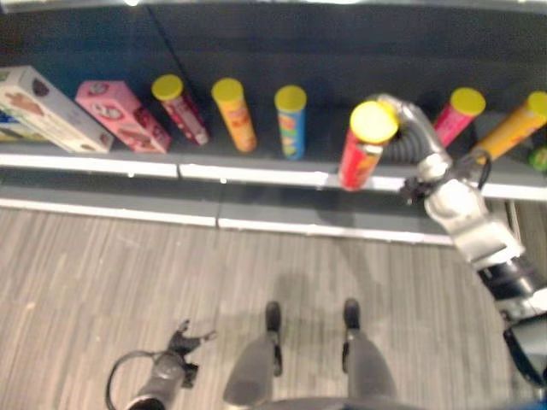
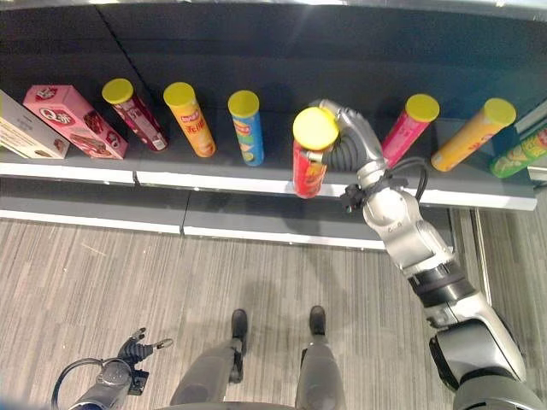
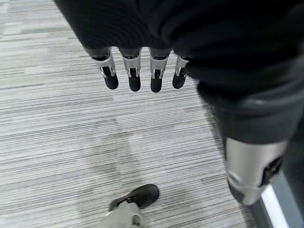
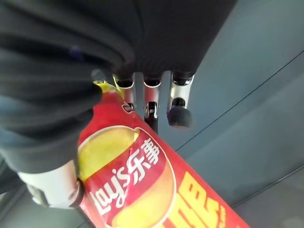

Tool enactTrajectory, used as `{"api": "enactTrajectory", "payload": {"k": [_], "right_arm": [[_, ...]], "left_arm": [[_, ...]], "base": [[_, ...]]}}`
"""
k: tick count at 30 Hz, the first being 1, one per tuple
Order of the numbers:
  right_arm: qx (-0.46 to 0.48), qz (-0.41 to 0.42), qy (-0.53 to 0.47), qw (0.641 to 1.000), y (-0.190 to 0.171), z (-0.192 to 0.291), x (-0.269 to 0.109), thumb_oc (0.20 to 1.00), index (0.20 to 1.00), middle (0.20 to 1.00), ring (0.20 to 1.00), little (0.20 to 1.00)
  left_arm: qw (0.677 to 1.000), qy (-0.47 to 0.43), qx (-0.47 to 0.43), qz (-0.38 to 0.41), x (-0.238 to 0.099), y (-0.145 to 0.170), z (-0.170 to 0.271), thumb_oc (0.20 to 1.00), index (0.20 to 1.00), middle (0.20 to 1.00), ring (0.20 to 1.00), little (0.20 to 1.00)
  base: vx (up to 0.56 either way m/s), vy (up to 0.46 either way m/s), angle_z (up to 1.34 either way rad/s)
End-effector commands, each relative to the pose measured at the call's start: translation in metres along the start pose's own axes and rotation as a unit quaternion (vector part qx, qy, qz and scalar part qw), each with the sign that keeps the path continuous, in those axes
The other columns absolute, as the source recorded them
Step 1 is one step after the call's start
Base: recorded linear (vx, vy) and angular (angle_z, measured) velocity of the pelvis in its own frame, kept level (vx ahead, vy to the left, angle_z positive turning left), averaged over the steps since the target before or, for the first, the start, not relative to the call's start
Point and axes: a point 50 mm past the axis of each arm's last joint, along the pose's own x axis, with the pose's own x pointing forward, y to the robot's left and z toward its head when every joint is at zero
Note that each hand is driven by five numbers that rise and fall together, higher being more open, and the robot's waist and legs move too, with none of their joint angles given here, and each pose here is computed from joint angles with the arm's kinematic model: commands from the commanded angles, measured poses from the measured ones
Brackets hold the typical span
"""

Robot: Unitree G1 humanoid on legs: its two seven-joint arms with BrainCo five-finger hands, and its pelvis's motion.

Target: Put the goods on the table back onto the shelves and tidy them up.

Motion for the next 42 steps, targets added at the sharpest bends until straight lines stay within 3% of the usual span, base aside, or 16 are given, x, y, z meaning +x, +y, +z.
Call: {"api": "enactTrajectory", "payload": {"k": [1,17,42], "right_arm": [[-0.015,-0.098,-0.083,0.992,-0.037,0.034,0.023,0.2,0.2,0.2,0.2,0.2],[-0.118,-0.2,-0.09,0.969,-0.084,0.048,0.064,0.2,0.2,0.2,0.2,0.2],[-0.186,-0.252,-0.025,0.949,-0.122,0.031,0.084,0.2,0.2,0.2,0.2,0.2]], "left_arm": [[0.999,-0.001,0.0,0.039,0.002,0.021,0.001,1.0,1.0,1.0,1.0,1.0],[0.998,-0.025,-0.053,0.035,0.004,0.009,0.016,1.0,1.0,1.0,1.0,1.0],[0.995,-0.057,-0.07,0.029,0.006,-0.001,0.034,1.0,1.0,1.0,1.0,1.0]], "base": [[-0.09,-0.119,0.05],[-0.02,-0.035,0.13],[0.0,-0.005,0.02]]}}
